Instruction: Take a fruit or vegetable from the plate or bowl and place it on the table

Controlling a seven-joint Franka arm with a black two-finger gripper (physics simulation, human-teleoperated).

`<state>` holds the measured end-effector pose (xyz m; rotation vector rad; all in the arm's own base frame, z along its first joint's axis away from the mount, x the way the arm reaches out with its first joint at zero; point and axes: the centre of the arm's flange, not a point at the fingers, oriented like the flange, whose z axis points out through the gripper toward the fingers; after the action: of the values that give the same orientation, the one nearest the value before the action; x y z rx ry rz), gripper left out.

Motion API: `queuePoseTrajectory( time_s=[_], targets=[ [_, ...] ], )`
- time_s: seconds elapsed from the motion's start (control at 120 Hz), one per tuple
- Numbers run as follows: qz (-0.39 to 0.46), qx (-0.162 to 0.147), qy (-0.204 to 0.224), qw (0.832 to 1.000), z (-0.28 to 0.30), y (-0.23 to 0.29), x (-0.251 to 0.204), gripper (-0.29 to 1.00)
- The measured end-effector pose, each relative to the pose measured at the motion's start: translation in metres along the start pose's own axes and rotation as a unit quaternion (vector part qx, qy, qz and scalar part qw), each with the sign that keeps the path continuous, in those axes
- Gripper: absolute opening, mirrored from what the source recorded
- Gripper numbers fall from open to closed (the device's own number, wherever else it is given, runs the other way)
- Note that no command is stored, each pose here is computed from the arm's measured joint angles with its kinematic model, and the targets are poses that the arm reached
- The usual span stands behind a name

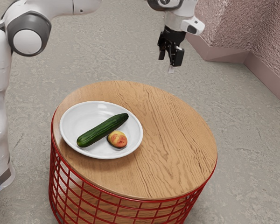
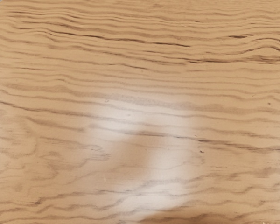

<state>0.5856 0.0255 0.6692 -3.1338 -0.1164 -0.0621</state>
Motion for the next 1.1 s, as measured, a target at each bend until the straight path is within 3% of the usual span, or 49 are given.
queuePoseTrajectory(
  time_s=[0.283,0.533,0.717,0.925,1.1],
  targets=[
    [0.009,0.0,-0.004,1.0,0.001,0.001,0.0,0.7],
    [0.079,-0.005,-0.02,0.997,0.017,0.019,0.004,0.7],
    [0.167,-0.012,-0.06,0.984,0.024,0.049,-0.007,0.7],
    [0.234,-0.026,-0.131,0.963,0.075,0.058,-0.034,0.7],
    [0.272,-0.041,-0.137,0.952,0.109,0.064,-0.05,0.7]
  ],
)
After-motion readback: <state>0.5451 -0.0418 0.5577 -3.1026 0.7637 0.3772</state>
